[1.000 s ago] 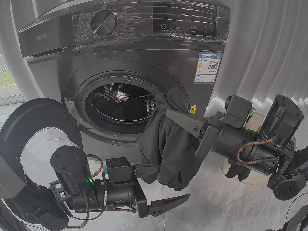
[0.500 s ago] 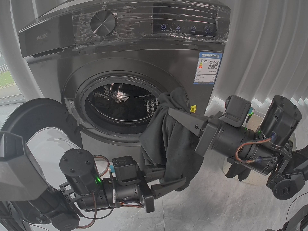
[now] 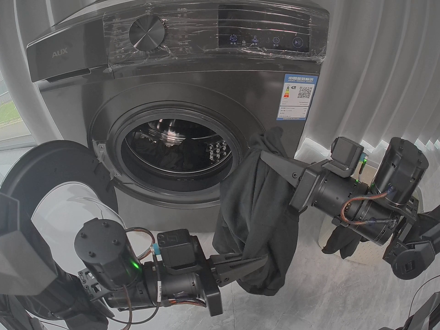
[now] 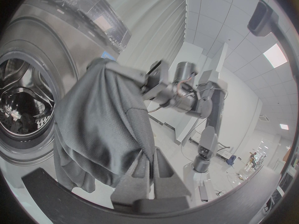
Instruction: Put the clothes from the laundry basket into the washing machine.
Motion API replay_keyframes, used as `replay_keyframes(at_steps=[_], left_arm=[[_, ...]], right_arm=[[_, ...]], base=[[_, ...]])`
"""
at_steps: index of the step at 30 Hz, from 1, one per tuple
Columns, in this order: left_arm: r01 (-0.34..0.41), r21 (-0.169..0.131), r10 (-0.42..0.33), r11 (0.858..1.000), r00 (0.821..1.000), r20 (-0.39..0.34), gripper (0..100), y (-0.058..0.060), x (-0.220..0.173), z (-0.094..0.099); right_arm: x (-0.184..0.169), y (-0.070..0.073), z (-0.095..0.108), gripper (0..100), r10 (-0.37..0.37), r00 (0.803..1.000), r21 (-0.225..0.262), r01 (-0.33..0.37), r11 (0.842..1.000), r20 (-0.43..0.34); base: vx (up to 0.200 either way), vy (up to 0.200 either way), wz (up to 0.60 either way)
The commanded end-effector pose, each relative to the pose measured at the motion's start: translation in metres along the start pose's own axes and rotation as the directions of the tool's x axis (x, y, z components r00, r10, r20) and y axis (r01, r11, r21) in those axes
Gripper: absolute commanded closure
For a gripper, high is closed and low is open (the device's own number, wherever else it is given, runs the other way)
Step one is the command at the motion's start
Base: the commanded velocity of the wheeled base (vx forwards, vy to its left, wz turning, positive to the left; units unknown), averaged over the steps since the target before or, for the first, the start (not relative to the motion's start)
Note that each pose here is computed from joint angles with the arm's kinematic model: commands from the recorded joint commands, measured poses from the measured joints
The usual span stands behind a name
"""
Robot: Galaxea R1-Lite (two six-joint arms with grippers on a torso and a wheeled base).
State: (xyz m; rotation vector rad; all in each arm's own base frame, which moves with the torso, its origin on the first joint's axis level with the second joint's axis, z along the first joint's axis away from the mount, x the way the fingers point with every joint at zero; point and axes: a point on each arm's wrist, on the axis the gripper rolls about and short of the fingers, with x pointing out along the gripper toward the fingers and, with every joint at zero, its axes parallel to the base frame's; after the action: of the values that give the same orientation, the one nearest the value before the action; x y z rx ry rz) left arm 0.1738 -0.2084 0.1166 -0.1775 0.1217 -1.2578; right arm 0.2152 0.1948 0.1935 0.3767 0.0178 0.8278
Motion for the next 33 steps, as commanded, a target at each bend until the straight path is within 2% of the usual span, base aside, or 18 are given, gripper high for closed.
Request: replay_keyframes(at_steps=[1, 5, 6, 9, 13, 14, 15, 20, 23, 24, 25, 26, 27, 31, 33], left_arm=[[0.055, 0.005, -0.055, 0.998, 0.997, 0.053, 100, -0.022, -0.014, 0.018], [0.056, 0.002, -0.056, 0.998, 0.997, 0.06, 100, -0.023, -0.015, 0.019], [0.057, 0.002, -0.057, 0.998, 0.997, 0.061, 100, -0.023, -0.015, 0.02], [0.06, 0.005, -0.06, 0.998, 0.996, 0.067, 100, -0.023, -0.014, 0.021], [0.053, 0.01, -0.053, 0.999, 0.995, 0.086, 100, -0.021, -0.012, 0.025], [0.053, 0.01, -0.053, 0.999, 0.995, 0.086, 100, -0.021, -0.012, 0.025], [0.036, 0.014, -0.038, 0.999, 0.994, 0.106, 100, -0.02, -0.011, 0.028], [0.002, 0.025, -0.005, 1.0, 0.987, 0.158, 100, -0.018, -0.002, 0.038], [-0.052, 0.018, 0.046, 0.999, 0.974, 0.222, 100, -0.016, 0.007, 0.051], [-0.052, 0.018, 0.046, 0.999, 0.974, 0.222, 100, -0.016, 0.007, 0.051], [-0.085, 0.015, 0.078, 0.996, 0.961, 0.264, 100, -0.015, 0.011, 0.059], [-0.091, 0.015, 0.084, 0.996, 0.959, 0.27, 100, -0.015, 0.011, 0.06], [-0.129, 0.009, 0.12, 0.992, 0.946, 0.301, 100, -0.013, 0.015, 0.066], [-0.216, -0.016, 0.208, 0.976, 0.912, 0.353, 100, -0.006, 0.026, 0.075], [-0.244, -0.028, 0.238, 0.969, 0.905, 0.354, 100, -0.004, 0.031, 0.075]], right_arm=[[-0.007, -0.013, -0.005, 100, -0.047, 0.999, -0.002, 0.047, 0.999, -0.024], [-0.014, -0.012, -0.012, 100, -0.044, 0.997, 0.0, 0.045, 0.999, -0.056], [-0.014, -0.011, -0.013, 0, -0.044, 0.997, 0.0, 0.045, 0.999, -0.056], [-0.016, -0.011, -0.015, 0, -0.056, 0.997, 0.004, 0.057, 0.998, -0.061], [-0.023, -0.022, -0.018, 0, -0.133, 0.989, -0.005, 0.133, 0.991, -0.066], [-0.023, -0.022, -0.018, 0, -0.133, 0.989, -0.005, 0.133, 0.991, -0.066], [-0.027, -0.027, -0.021, 0, -0.169, 0.983, -0.007, 0.169, 0.986, -0.072], [-0.032, -0.036, -0.02, 0, -0.211, 0.975, -0.009, 0.211, 0.978, -0.072], [-0.037, -0.048, -0.016, 0, -0.261, 0.964, -0.014, 0.26, 0.965, -0.056], [-0.037, -0.048, -0.016, 0, -0.261, 0.964, -0.014, 0.26, 0.965, -0.056], [-0.043, -0.052, -0.014, 0, -0.278, 0.959, -0.018, 0.278, 0.96, -0.052], [-0.044, -0.052, -0.014, 0, -0.282, 0.958, -0.02, 0.281, 0.959, -0.052], [-0.047, -0.057, -0.013, 0, -0.304, 0.951, -0.026, 0.303, 0.953, -0.05], [-0.056, -0.071, -0.013, 0, -0.365, 0.93, -0.067, 0.362, 0.93, -0.051], [-0.059, -0.075, -0.014, 0, -0.383, 0.922, -0.075, 0.379, 0.922, -0.055]], base=[[0.0, 0.0, 0.0], [0.0, 0.0, 0.0], [0.0, 0.0, 0.0], [0.0, 0.0, 0.0], [0.0, 0.0, 0.0], [0.0, 0.0, 0.0], [0.0, 0.0, 0.0], [0.0, 0.0, 0.0], [0.0, 0.0, 0.0], [0.0, 0.0, 0.0], [0.0, 0.0, 0.0], [0.0, 0.0, 0.0], [0.0, 0.0, 0.0], [0.0, 0.0, 0.0], [0.0, 0.0, 0.0]])
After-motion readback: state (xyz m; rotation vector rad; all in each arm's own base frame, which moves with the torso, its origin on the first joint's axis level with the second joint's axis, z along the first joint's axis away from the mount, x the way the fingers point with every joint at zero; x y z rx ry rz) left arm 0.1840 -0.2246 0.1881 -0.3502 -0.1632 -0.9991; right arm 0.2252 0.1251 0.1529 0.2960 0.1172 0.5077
